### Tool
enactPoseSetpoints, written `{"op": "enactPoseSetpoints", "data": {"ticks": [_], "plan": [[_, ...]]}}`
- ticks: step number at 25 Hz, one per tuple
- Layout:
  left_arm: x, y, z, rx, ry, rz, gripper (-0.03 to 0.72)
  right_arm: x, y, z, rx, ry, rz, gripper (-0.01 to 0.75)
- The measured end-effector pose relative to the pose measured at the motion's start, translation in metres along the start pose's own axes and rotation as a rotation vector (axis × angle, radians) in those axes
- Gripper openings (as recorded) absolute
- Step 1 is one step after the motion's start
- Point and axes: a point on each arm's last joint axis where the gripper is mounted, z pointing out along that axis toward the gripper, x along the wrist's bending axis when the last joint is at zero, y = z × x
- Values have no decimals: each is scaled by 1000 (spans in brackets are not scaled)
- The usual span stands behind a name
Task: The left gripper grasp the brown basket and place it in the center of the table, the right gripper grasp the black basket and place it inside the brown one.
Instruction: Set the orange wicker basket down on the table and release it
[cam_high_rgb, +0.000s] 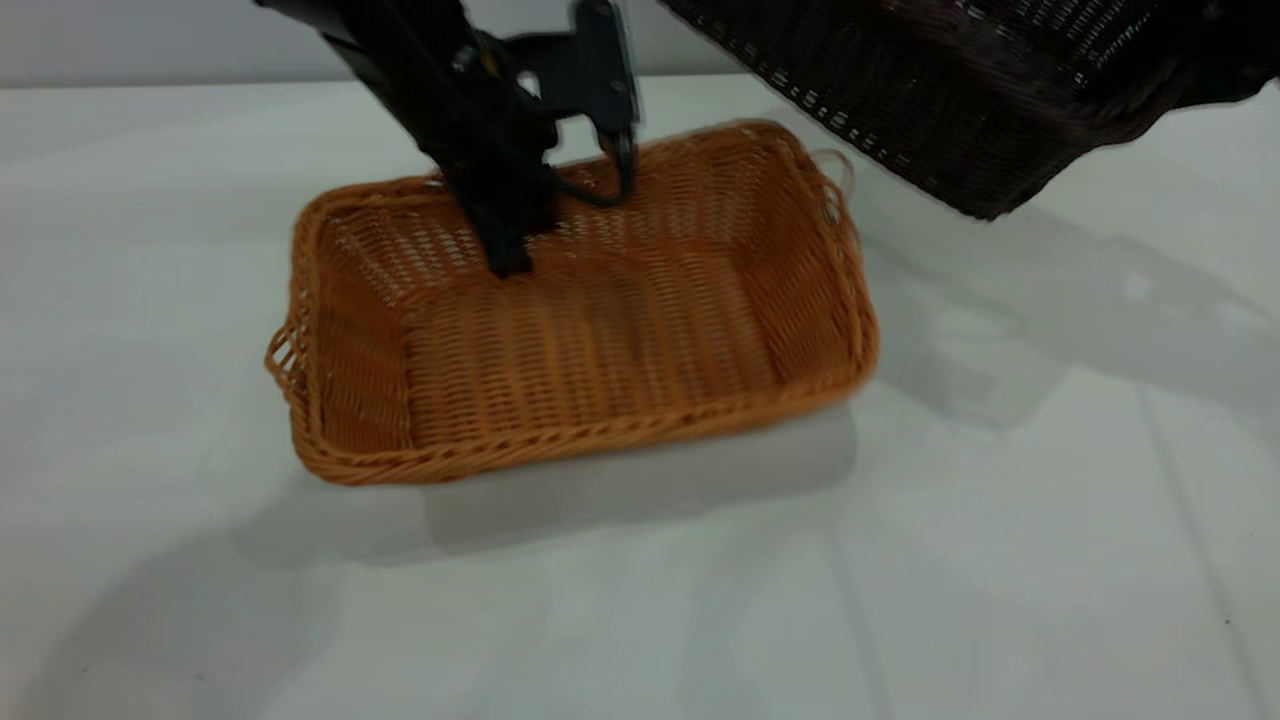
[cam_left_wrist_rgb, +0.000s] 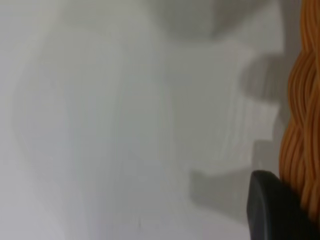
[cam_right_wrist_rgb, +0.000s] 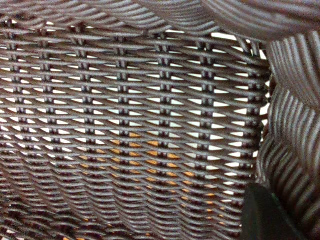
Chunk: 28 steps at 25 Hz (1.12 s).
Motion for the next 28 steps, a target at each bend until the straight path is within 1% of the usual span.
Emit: {"op": "enactPoseSetpoints", "data": {"ticks": [4,9,11,14,17,20,22,23,25,27,28], "plan": [[-11,16,2,-21,-2,98,75,2,6,-6,12,5,-26,85],[-12,19,3,-28,3,97,80,1,4,-7,35,-5,-43,85],[-12,19,3,-30,6,87,95,1,4,-7,34,-5,-44,85],[-12,20,4,-36,15,82,160,2,4,-7,32,-1,-40,85],[-11,21,4,-49,29,78,271,3,5,-7,22,17,-18,85],[-9,25,2,-71,53,77,404,5,7,-7,10,46,15,85],[-6,31,-7,-83,66,83,465,4,12,-11,-11,78,54,85],[-3,35,-14,-85,71,84,487,2,15,-14,-25,95,70,85],[5,41,-32,-88,82,86,509,-5,26,-23,-70,139,126,85],[15,44,-57,-78,87,83,516,-14,36,-32,-110,166,168,85],[18,44,-69,-61,75,81,517,-19,40,-37,-126,172,185,85]]}}
